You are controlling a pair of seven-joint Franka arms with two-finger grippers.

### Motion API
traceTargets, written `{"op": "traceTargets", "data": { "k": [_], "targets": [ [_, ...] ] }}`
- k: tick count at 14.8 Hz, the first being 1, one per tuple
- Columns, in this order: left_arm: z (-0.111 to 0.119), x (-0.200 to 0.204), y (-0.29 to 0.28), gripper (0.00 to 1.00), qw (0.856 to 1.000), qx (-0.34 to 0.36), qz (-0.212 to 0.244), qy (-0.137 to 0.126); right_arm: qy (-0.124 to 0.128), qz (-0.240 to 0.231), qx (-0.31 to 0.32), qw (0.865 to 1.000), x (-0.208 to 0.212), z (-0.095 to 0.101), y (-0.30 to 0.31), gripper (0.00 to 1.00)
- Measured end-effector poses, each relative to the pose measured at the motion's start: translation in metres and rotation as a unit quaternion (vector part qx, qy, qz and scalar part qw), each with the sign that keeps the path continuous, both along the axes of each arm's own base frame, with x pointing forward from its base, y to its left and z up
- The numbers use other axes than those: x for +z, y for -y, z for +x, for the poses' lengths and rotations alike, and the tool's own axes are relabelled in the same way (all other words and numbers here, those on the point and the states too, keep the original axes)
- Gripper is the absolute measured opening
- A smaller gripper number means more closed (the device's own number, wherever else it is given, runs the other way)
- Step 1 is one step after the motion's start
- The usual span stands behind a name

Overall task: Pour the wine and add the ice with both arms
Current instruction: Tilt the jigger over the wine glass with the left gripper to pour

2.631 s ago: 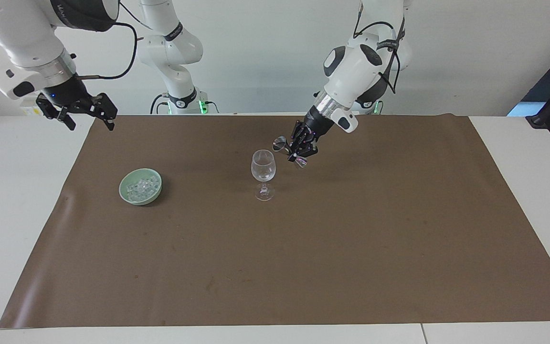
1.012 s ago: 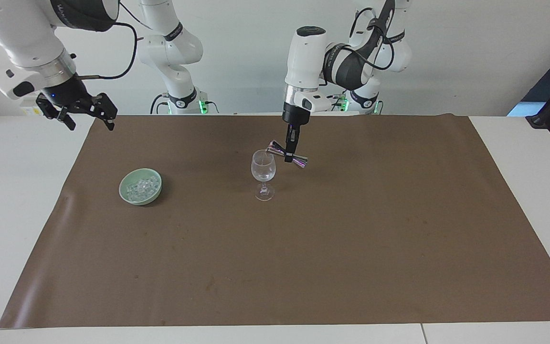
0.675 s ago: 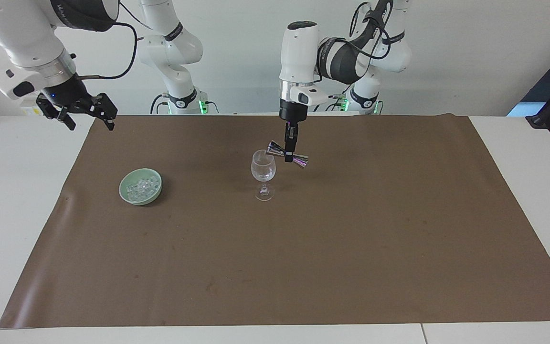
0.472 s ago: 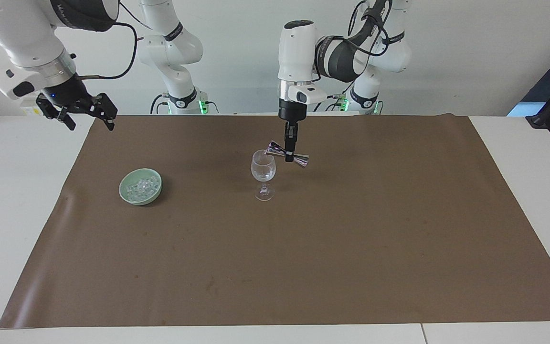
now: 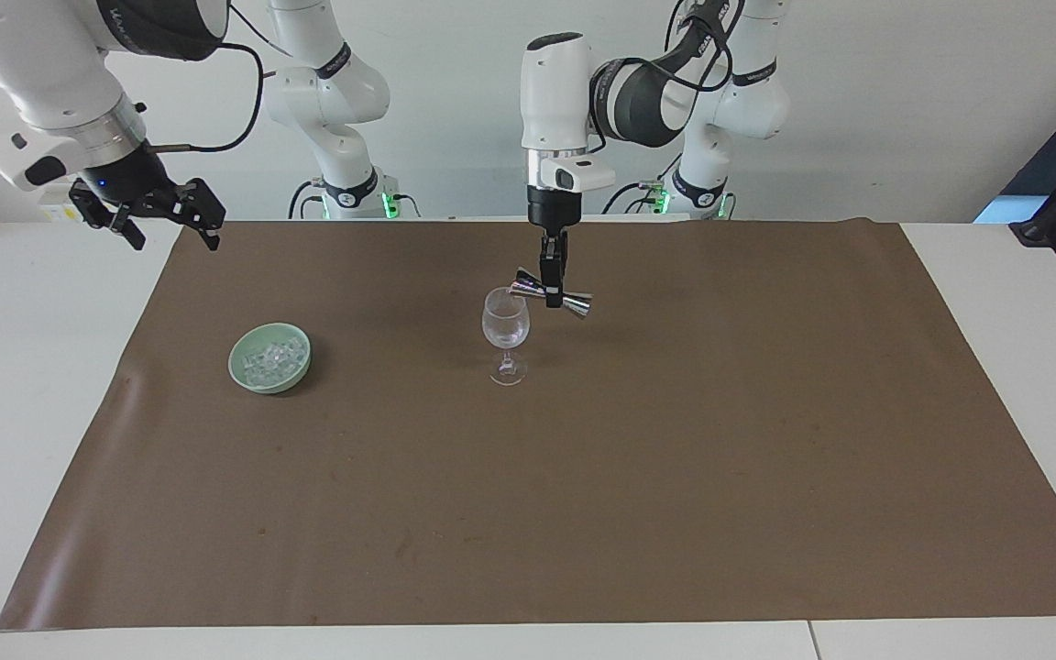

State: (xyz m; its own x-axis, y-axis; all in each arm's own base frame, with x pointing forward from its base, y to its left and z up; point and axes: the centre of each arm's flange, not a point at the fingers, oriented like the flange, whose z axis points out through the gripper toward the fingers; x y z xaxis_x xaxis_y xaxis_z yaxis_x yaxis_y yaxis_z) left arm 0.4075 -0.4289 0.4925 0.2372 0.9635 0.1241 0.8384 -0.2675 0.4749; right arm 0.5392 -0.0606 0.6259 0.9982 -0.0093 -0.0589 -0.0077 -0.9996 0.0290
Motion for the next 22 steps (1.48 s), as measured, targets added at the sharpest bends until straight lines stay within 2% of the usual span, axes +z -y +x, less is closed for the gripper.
{"op": "traceTargets", "data": {
  "k": [3, 7, 13, 18, 22],
  "targets": [
    [-0.006, -0.003, 0.011, 0.22, 1.0, -0.009, 0.016, 0.0, 0.0, 0.0, 0.0, 1.0, 0.0, 0.0, 0.0, 1.0],
    [-0.001, -0.007, 0.022, 0.22, 0.999, -0.016, 0.037, 0.009, 0.0, 0.0, 0.0, 1.0, 0.0, 0.0, 0.0, 1.0],
    [-0.002, -0.01, 0.023, 0.22, 0.998, -0.015, 0.054, 0.009, 0.0, 0.0, 0.0, 1.0, 0.0, 0.0, 0.0, 1.0],
    [-0.015, -0.012, 0.031, 0.22, 0.995, -0.028, 0.091, 0.021, 0.0, 0.0, 0.0, 1.0, 0.0, 0.0, 0.0, 1.0],
    [-0.015, -0.01, 0.031, 0.22, 0.995, -0.026, 0.091, 0.023, 0.0, 0.0, 0.0, 1.0, 0.0, 0.0, 0.0, 1.0]
  ]
}}
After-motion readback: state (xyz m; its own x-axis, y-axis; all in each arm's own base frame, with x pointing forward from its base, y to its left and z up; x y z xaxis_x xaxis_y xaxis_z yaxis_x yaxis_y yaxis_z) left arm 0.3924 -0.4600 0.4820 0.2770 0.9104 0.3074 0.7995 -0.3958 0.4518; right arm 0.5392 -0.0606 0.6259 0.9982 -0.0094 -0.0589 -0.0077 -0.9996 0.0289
